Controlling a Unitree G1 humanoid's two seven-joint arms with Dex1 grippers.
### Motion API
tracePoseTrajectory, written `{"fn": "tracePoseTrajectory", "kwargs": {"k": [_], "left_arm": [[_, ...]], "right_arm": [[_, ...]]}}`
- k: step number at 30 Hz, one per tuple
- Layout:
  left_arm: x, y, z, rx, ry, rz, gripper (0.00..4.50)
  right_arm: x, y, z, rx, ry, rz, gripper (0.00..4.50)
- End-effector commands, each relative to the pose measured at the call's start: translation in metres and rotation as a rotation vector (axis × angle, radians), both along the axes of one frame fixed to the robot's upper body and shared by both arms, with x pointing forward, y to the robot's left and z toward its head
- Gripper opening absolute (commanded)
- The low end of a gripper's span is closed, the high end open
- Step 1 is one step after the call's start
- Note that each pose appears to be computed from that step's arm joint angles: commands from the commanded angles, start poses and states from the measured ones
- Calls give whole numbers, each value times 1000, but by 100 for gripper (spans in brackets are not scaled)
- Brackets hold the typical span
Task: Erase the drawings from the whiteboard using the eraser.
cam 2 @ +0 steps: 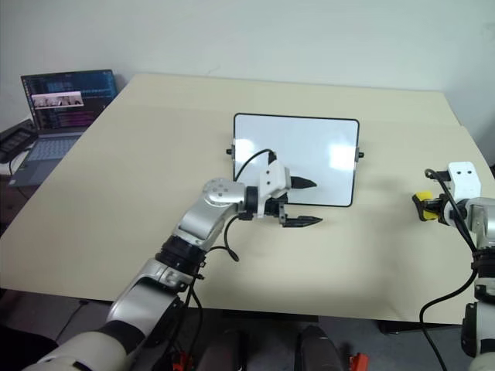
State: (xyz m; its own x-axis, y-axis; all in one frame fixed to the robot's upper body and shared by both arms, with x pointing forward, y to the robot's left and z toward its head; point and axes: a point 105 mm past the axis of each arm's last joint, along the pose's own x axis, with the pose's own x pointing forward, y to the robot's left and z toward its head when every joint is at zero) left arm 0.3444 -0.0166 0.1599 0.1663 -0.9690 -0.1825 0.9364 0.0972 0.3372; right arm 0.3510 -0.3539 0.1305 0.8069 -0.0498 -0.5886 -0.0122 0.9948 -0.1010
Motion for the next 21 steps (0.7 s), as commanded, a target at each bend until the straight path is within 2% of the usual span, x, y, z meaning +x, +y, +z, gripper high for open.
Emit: {"fn": "tracePoseTrajectory", "kwargs": {"k": [1,11,16,21], "left_arm": [[-3,-2,14,-38,-41,-11,450],[-3,-3,13,-45,-34,-9,450],[-3,-2,12,-36,-37,-16,450],[-4,-4,19,-49,-44,-24,450]], "right_arm": [[-2,-7,13,3,-38,-23,97],[-3,-9,14,5,-29,-34,97],[-1,2,14,7,-38,39,97],[-3,-9,10,-15,-44,-32,97]]}}
